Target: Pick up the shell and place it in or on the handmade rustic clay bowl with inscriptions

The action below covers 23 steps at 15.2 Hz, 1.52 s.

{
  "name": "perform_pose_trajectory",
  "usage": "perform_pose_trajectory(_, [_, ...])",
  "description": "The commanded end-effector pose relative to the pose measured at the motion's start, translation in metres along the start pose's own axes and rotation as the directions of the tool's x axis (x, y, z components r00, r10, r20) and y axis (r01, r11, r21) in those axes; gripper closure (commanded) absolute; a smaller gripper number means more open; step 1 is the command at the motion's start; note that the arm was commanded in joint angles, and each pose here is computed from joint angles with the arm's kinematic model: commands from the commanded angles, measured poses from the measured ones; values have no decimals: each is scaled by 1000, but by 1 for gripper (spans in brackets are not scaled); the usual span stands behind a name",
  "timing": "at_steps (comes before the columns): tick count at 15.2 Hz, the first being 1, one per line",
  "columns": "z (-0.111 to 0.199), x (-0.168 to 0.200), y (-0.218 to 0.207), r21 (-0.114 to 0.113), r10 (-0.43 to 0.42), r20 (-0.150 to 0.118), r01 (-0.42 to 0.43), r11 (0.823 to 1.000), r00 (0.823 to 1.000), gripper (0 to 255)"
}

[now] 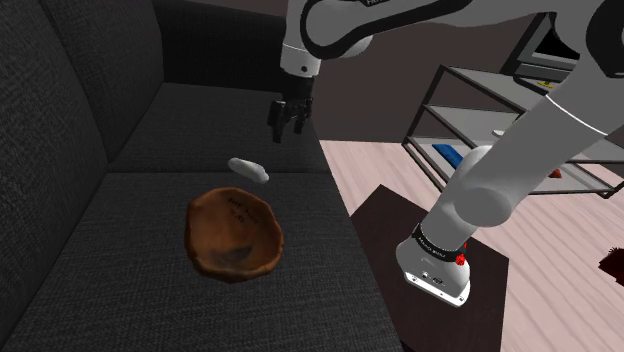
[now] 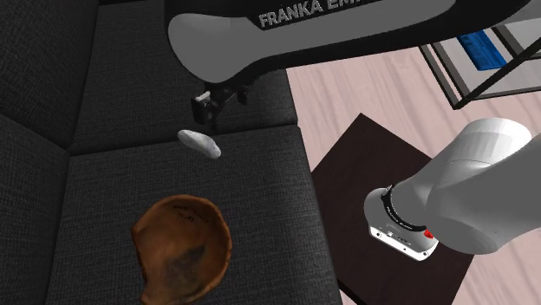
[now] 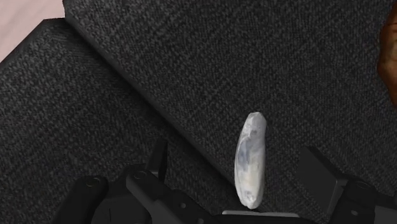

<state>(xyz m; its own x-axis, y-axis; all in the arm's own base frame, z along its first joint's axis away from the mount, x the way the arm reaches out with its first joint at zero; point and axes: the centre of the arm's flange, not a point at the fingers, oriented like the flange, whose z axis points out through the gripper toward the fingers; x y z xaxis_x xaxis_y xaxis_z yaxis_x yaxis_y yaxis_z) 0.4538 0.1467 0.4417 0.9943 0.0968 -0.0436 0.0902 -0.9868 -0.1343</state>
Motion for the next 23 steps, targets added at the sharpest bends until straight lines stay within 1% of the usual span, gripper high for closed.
perform_pose_trajectory(1, [15,16,-14,9,-7,3,7,1000,1000,0])
perform_pose_trajectory(9, [74,83,-68,42,-36,17,36,998,999,0])
perform_pose_trajectory(10, [74,83,-69,42,-37,17,36,998,999,0])
perform_pose_trajectory(17, [114,82,-70,42,-37,17,36,998,999,0])
perform_pose_trajectory(23, [114,82,-70,42,-37,17,36,998,999,0])
